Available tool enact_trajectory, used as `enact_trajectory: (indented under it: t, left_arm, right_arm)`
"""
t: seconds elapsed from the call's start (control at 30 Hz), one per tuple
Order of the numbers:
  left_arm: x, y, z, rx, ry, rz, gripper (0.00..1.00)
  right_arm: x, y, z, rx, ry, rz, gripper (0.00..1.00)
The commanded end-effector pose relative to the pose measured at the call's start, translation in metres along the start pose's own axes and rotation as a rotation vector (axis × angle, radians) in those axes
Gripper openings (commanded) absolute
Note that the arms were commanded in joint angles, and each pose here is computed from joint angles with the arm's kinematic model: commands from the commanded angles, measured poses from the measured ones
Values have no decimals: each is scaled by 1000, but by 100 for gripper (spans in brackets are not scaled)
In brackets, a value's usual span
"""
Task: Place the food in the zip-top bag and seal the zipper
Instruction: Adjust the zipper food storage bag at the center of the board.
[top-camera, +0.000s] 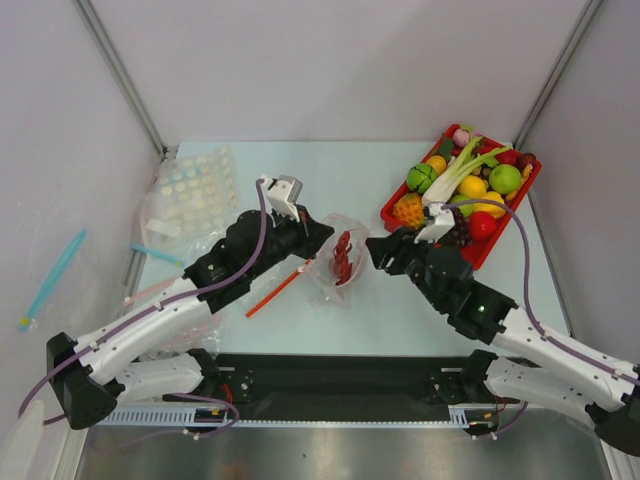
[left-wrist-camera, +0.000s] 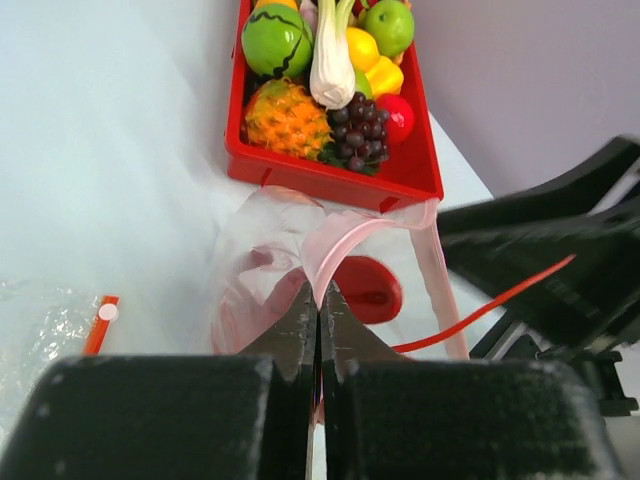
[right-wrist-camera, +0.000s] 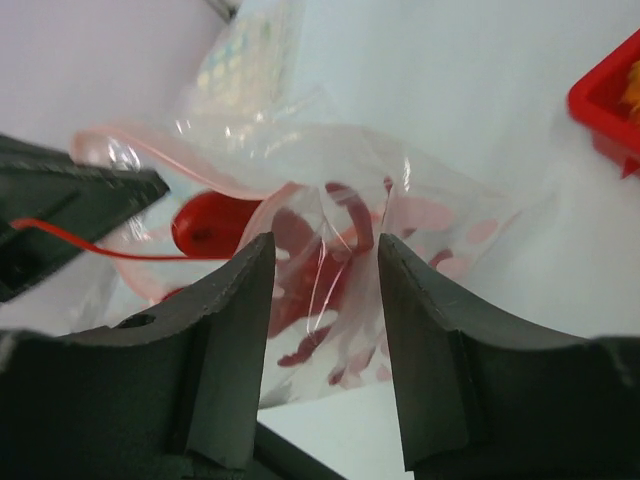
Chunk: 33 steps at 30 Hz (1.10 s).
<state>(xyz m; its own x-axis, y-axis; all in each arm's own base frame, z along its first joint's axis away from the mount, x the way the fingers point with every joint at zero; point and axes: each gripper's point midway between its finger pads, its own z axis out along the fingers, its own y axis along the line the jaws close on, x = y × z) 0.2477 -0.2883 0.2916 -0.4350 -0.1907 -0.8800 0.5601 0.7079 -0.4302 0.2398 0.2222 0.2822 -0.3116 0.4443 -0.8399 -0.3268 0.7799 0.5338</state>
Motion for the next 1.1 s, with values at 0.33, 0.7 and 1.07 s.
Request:
enact_trajectory:
  t: [0.33, 0.7, 1.07]
  left_arm:
    - [-19, -5, -3, 14, -71, -24, 0]
    - [-19, 2, -2, -22, -76, -42, 0]
    - [-19, 6, -4, -46, -83, -54, 0]
  right_arm:
    - [22, 37, 1, -163, 129, 16, 51]
    - [17, 45, -12, -204, 122, 36, 55]
    - [19, 65, -23, -288, 109, 47, 57]
